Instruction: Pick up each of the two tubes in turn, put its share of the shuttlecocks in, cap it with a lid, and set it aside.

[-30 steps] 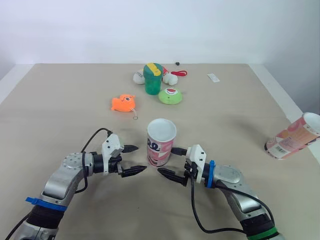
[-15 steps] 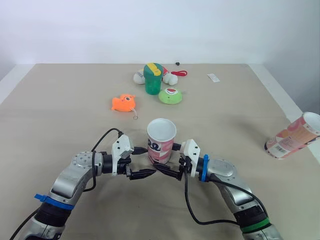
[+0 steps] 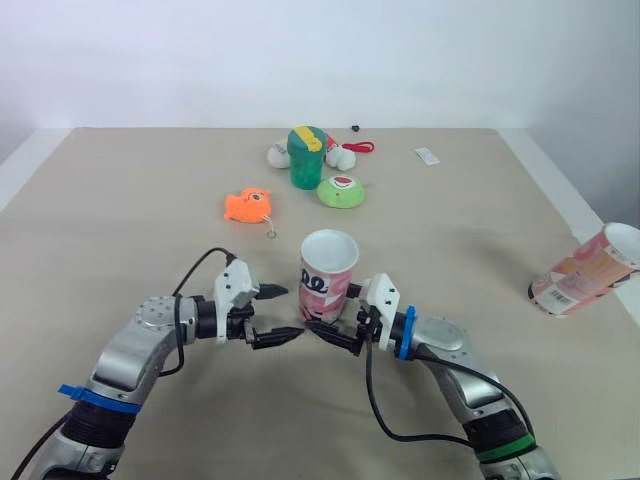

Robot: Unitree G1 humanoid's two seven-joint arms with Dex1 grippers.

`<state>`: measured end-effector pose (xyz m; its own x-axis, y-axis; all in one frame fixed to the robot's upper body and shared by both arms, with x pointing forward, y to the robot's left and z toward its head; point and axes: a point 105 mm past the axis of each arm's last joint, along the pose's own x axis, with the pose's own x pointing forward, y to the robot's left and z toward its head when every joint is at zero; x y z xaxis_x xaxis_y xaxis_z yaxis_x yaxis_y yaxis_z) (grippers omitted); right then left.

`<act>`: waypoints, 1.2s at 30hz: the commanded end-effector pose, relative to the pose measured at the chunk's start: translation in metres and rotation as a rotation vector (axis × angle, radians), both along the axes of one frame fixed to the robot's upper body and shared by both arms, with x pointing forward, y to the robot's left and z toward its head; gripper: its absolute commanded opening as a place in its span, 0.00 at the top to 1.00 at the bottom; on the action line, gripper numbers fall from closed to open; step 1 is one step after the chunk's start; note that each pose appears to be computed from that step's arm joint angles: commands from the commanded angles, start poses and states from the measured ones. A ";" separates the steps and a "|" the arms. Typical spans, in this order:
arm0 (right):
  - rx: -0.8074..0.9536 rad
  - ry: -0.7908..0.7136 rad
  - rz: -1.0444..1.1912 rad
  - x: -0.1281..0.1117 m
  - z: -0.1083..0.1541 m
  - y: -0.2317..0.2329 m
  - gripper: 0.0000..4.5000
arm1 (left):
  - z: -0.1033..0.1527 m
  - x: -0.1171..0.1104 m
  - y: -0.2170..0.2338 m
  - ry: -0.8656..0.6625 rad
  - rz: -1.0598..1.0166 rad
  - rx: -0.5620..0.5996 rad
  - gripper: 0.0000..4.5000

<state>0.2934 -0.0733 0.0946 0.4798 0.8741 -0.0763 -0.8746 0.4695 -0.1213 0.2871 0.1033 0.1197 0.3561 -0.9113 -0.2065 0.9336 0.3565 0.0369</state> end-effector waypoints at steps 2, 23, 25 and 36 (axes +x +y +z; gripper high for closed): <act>0.034 -0.048 -0.026 -0.001 0.017 -0.007 0.06 | 0.019 0.002 0.000 -0.064 -0.004 -0.022 0.00; 0.190 -0.111 -0.899 0.039 0.040 -0.166 0.26 | 0.044 0.022 -0.052 -0.193 -0.023 -0.179 0.00; 0.199 -0.091 -0.986 0.041 0.035 -0.182 0.26 | 0.043 0.025 -0.062 -0.199 -0.034 -0.193 0.00; 0.195 -0.045 -1.271 0.044 0.017 -0.233 0.26 | 0.043 0.031 -0.078 -0.224 -0.069 -0.210 0.00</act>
<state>0.3386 -0.2960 0.1055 0.9854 -0.1694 0.0193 0.1687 0.9852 0.0315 0.3188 0.0270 0.1536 0.3209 -0.9459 0.0477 0.9358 0.3244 0.1380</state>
